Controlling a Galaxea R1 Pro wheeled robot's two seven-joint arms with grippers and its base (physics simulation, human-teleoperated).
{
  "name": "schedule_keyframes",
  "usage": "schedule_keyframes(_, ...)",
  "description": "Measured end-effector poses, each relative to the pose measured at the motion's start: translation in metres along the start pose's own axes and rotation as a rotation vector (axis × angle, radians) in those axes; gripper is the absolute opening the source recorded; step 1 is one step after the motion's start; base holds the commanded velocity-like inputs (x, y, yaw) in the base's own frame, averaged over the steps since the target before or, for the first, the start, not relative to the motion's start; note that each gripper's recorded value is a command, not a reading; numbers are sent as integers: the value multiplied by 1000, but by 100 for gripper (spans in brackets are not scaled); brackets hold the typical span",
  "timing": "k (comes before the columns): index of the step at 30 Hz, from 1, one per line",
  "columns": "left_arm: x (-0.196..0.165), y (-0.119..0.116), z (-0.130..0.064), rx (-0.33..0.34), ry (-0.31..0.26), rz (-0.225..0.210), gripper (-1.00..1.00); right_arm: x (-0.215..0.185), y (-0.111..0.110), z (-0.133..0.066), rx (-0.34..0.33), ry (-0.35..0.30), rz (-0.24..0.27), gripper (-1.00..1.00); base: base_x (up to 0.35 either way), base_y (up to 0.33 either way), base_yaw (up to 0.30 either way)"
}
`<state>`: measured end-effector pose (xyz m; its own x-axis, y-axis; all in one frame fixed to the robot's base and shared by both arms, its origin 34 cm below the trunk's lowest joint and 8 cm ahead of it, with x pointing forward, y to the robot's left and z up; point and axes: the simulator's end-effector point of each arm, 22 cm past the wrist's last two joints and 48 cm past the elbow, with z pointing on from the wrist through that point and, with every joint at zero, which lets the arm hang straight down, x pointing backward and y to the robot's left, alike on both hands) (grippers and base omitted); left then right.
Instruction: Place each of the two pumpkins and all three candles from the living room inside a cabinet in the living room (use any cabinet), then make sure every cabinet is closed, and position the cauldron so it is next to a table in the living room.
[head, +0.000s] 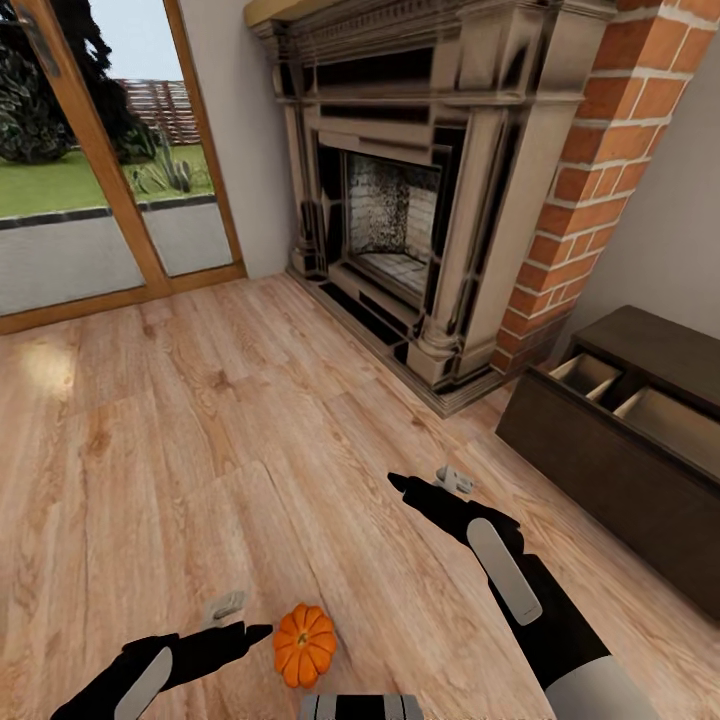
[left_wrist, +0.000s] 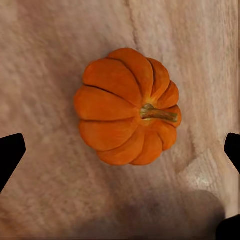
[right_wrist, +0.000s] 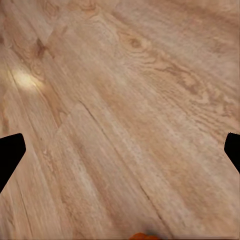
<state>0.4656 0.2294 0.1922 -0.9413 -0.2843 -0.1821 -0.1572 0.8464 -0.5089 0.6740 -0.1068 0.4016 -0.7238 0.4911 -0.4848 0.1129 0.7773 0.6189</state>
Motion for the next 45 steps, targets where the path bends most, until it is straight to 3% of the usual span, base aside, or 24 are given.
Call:
schedule_keyframes(12, 13, 16, 7, -4, 30, -27, 100, 19, -17, 15, 15, 38, 20, 100, 0, 0, 0)
schedule_keyframes(19, 15, 27, 11, -10, 27, -66, 100, 29, -15, 23, -35, 58, 41, 100, 0, 0, 0)
schedule_keyframes(21, 17, 24, 12, 11, 31, -70, 100, 32, -16, 25, -43, 63, 46, 100, 0, 0, 0)
schedule_keyframes(26, 14, 5, 8, 146, 37, -66, 100, 37, -19, 29, -65, 75, 62, 100, 0, 0, 0)
schedule_keyframes(31, -2, 18, -5, 171, 74, -93, 100, 45, -24, 35, -70, 90, 73, 100, 0, 0, 0)
schedule_keyframes(32, -4, 21, -6, 169, 74, -98, 100, 46, -25, 36, -69, 93, 75, 100, 0, 0, 0)
schedule_keyframes(36, -51, 54, -28, 144, -27, -171, 100, 53, -32, 40, -61, 105, 82, 100, 0, 0, 0)
schedule_keyframes(45, -38, 54, -11, 144, -9, -205, 100, 70, -45, 50, -42, 134, 94, 100, 0, 0, 0)
